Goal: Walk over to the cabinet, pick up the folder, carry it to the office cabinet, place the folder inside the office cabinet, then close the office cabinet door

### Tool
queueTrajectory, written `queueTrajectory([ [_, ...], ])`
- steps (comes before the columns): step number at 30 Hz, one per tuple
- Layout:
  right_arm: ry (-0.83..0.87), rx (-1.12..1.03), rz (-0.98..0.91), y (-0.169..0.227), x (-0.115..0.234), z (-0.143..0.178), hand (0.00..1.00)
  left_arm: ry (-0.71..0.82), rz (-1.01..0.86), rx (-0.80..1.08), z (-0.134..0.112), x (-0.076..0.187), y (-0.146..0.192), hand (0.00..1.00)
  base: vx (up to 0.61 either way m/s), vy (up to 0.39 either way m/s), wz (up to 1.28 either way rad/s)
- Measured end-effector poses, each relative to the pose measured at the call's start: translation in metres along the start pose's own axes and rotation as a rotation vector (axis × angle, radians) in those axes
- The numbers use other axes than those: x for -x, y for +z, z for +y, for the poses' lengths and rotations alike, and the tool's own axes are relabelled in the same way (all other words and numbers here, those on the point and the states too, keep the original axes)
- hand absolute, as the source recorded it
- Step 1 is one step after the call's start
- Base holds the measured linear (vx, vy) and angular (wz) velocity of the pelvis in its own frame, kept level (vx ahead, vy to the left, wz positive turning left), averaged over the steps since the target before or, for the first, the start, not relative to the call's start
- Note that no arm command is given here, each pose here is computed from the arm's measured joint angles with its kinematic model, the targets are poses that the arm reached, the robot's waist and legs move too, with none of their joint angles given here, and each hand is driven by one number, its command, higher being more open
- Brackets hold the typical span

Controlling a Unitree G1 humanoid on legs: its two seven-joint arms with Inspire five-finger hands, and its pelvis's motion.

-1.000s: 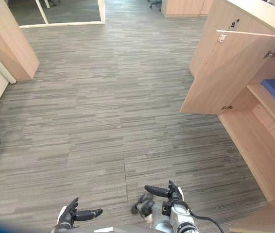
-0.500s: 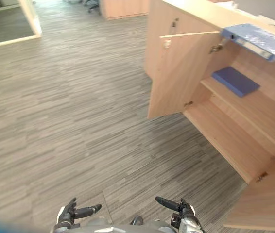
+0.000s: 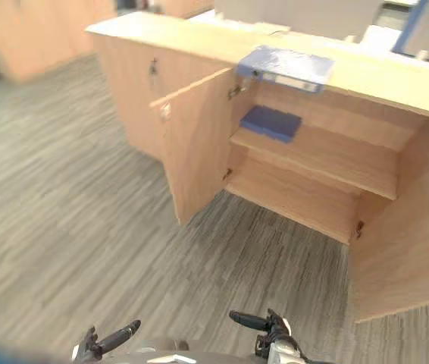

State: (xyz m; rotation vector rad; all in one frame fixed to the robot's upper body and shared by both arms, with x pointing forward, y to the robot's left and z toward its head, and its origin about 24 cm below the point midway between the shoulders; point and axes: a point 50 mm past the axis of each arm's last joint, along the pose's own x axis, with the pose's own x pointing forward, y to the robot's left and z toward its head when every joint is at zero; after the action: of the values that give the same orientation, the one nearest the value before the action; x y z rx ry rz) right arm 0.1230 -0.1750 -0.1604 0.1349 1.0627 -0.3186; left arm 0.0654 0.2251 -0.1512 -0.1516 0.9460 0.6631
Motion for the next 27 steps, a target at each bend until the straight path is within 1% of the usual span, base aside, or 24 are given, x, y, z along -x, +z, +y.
queueTrajectory([
  [4, 0.029, -0.001, 0.01, -0.004, 0.001, 0.006, 1.0, -0.006, 0.02, -0.038, 0.003, 0.002, -0.008, 1.0, 0.11, 0.221, -0.9],
  [6, 0.034, 0.001, 0.015, -0.004, 0.001, 0.007, 1.0, -0.01, 0.042, -0.046, 0.003, 0.002, -0.011, 1.0, 0.13, 0.024, -1.01],
  [9, 0.034, -0.006, -0.038, 0.007, 0.0, 0.007, 1.0, -0.016, 0.05, -0.073, 0.0, 0.0, -0.01, 1.0, 0.07, -0.042, -0.6],
  [14, 0.043, -0.015, -0.051, 0.004, 0.003, 0.012, 1.0, -0.025, 0.029, -0.074, -0.005, -0.003, -0.001, 1.0, 0.09, -0.224, 0.02],
  [18, 0.003, -0.057, -0.045, 0.005, 0.002, 0.001, 1.0, -0.074, 0.022, -0.053, -0.025, 0.001, -0.003, 1.0, 0.27, -0.327, 0.14],
  [20, -0.017, -0.091, -0.027, 0.001, 0.002, -0.003, 1.0, -0.077, 0.025, -0.049, -0.026, 0.002, -0.004, 1.0, 0.31, -0.308, 0.24],
  [22, -0.015, -0.084, -0.01, -0.005, 0.003, -0.002, 1.0, -0.067, 0.002, -0.029, -0.023, 0.0, 0.003, 1.0, 0.31, -0.224, 0.04],
  [27, -0.01, -0.023, 0.034, -0.01, 0.002, -0.002, 1.0, -0.043, -0.027, 0.05, -0.02, -0.002, 0.014, 1.0, 0.32, -0.067, -0.51],
])
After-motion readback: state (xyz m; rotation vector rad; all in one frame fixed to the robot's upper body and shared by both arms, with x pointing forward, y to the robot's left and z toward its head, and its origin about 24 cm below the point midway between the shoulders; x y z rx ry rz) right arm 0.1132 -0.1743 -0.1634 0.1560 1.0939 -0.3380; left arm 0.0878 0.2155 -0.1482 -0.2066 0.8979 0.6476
